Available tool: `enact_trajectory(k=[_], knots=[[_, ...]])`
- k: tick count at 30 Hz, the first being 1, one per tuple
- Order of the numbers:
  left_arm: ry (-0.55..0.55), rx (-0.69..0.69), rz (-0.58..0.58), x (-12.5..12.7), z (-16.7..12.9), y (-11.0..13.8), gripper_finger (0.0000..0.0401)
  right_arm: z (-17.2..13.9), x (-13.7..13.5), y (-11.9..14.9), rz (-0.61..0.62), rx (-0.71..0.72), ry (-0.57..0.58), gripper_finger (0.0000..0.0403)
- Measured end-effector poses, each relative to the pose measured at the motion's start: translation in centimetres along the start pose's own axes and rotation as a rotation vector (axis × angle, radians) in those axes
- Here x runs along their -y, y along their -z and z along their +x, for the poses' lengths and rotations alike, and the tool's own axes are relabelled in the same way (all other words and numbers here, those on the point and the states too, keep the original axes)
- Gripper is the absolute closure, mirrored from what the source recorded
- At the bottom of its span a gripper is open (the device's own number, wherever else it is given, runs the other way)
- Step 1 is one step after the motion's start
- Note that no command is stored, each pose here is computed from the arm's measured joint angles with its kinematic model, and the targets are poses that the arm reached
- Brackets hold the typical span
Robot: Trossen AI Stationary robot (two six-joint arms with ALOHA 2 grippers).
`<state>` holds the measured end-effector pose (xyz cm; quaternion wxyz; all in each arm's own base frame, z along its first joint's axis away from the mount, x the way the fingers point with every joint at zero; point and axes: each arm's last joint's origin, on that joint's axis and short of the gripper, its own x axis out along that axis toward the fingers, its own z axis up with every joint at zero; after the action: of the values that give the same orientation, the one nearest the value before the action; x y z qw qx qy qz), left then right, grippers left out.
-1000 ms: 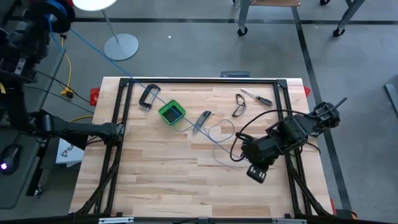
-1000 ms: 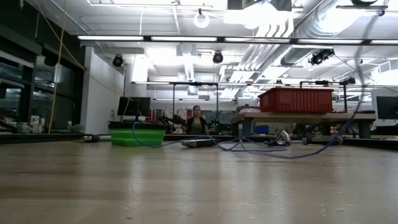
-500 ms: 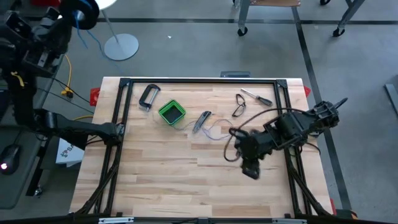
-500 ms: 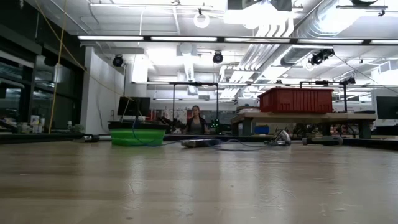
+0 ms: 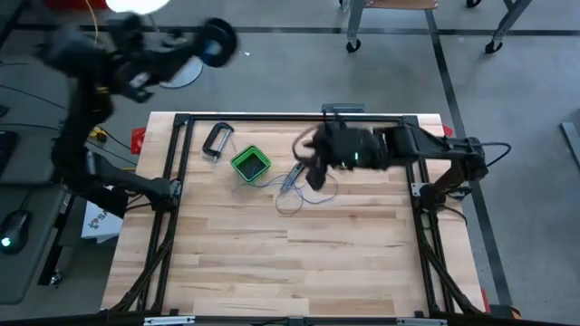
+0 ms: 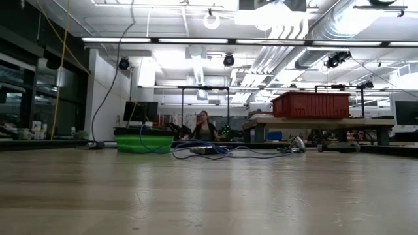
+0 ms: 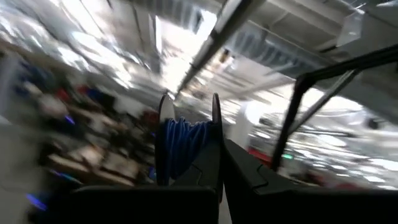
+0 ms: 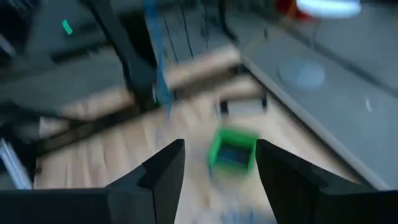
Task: Coil cords
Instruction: Coil the blue wire onto the spool
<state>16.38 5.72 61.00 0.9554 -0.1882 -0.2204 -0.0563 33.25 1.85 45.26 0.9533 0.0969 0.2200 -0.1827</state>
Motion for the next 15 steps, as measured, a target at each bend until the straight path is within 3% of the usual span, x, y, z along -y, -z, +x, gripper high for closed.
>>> enact_trajectory(k=[9, 15], knots=[[0.292, 0.041, -0.261, -2.7, 6.8, 3.4, 0.0401, 0.2, 1.9, -5.3, -0.07, 0.411, -0.309, 0.021], [0.316, 0.066, -0.322, -3.4, 8.6, 5.0, 0.0401, -1.0, 1.9, -7.2, -0.097, 0.618, -0.495, 0.021]])
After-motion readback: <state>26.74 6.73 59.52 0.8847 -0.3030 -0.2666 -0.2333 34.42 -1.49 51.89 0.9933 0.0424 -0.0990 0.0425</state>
